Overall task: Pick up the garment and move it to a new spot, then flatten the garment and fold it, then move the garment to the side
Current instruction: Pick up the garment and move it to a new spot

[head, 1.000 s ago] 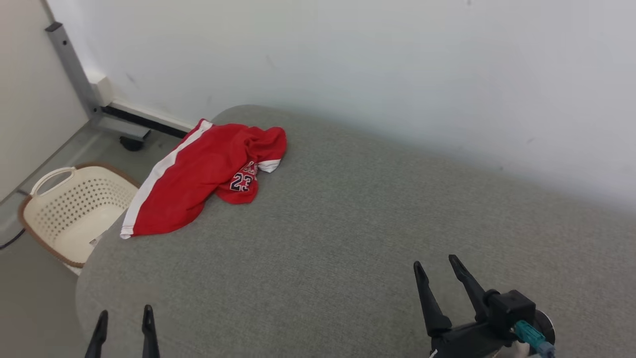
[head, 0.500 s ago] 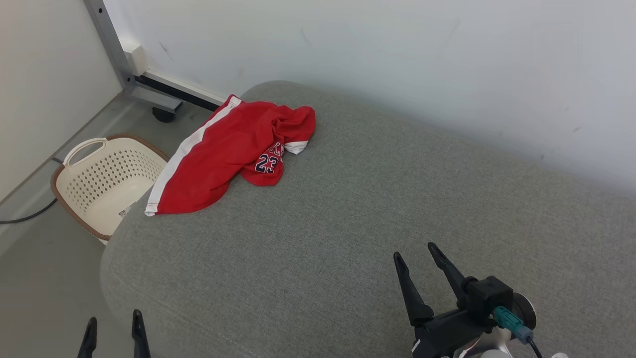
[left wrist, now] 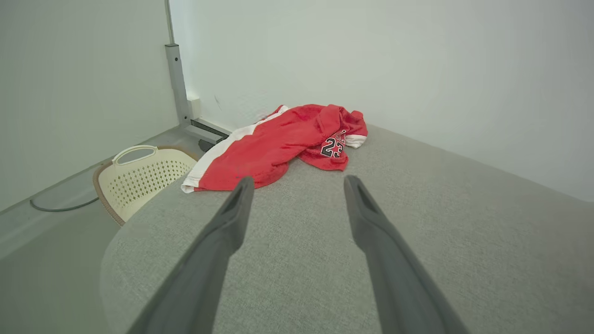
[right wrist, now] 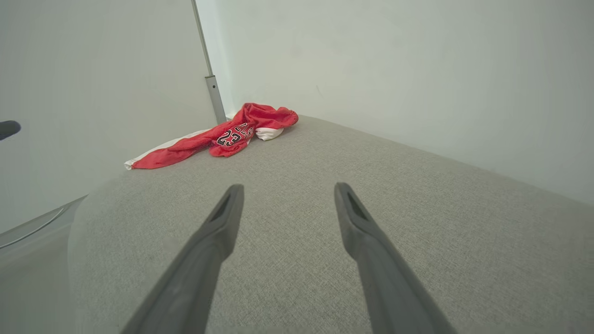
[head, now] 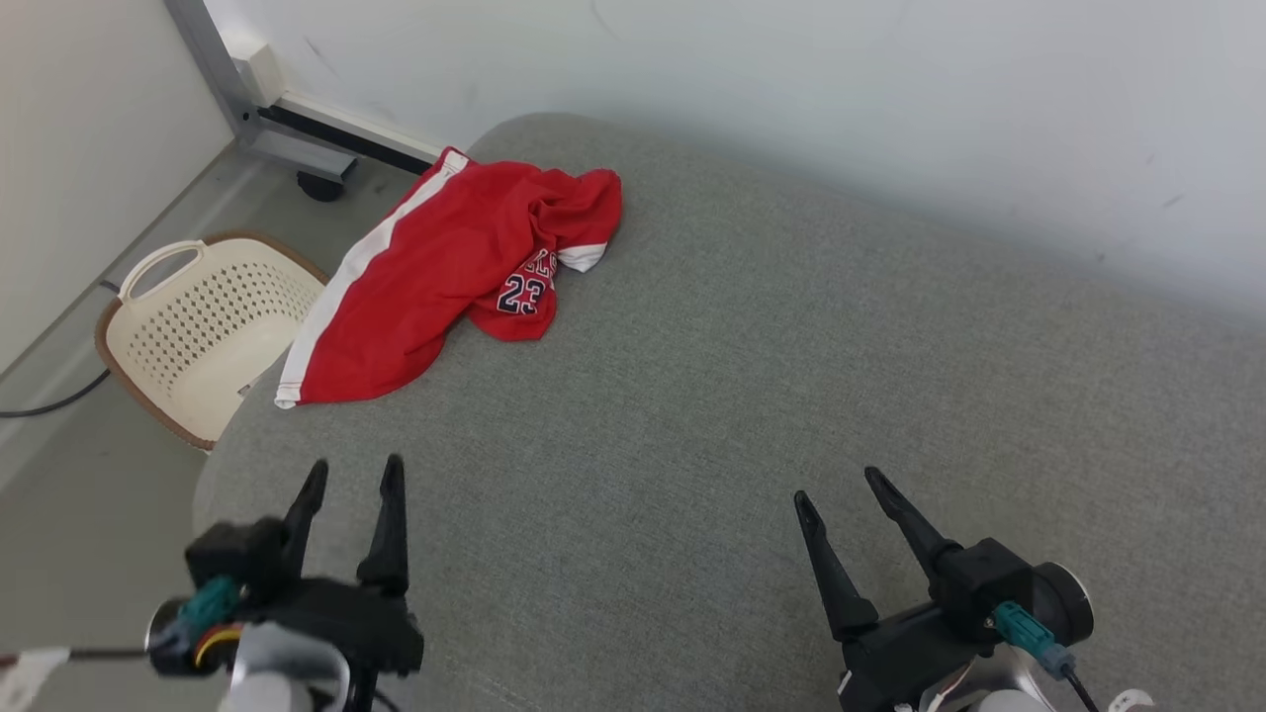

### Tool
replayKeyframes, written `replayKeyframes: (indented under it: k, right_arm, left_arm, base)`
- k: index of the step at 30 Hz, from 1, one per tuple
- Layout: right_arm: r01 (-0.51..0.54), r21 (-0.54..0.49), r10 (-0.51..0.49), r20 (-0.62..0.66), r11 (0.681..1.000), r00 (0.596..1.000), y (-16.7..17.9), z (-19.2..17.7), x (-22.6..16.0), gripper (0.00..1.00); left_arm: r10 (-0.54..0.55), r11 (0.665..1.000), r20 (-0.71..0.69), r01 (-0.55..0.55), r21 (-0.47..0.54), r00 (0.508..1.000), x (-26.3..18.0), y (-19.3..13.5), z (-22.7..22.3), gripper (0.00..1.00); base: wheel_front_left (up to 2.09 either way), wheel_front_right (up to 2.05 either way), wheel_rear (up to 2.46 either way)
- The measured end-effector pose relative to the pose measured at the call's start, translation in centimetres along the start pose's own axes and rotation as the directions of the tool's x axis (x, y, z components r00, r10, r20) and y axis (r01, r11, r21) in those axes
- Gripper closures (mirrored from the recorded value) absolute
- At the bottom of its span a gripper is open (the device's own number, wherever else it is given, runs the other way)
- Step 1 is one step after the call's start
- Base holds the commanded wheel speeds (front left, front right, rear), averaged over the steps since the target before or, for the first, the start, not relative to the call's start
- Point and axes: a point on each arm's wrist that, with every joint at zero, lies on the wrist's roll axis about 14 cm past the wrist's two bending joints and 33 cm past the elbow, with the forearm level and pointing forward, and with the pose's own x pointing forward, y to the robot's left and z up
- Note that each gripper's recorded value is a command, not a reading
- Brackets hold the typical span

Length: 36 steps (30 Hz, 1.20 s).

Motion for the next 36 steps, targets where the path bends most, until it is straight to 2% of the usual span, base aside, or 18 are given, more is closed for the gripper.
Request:
replayKeyframes:
  k: [8,17,22,26,36]
  right_arm:
    - [-0.002,-0.027,0.001,-0.049,1.0,0.999,-1.3,-0.8,-1.3,0.0]
    - [0.042,-0.084,-0.047,-0.056,0.996,0.997,-5.1,0.7,-2.7,0.0]
    - [0.092,-0.083,-0.1,-0.091,0.992,0.991,-7.1,0.3,-4.4,0.0]
    - [0.154,-0.084,-0.164,-0.126,0.985,0.978,-9.3,-0.5,-5.9,0.0]
    - [0.263,-0.081,-0.274,-0.196,0.961,0.942,-12.4,-2.8,-8.9,0.0]
  left_arm:
    - [-0.084,0.996,-0.213,0.075,-0.052,0.973,8.0,-3.4,-0.9,0.0]
    - [-0.08,0.994,-0.311,0.055,-0.09,0.947,14.4,-4.8,-2.1,0.0]
    - [-0.03,0.995,-0.338,-0.002,-0.095,0.941,17.0,-3.9,-3.8,0.0]
    - [-0.017,0.995,-0.363,-0.021,-0.101,0.932,18.9,-4.9,-5.8,0.0]
    - [0.122,0.99,-0.45,-0.143,-0.013,0.885,21.2,-4.5,-11.8,0.0]
  base:
    - [0.0,0.0,0.0]
    - [0.0,0.0,0.0]
    - [0.0,0.0,0.0]
    - [0.0,0.0,0.0]
    - [0.0,0.0,0.0]
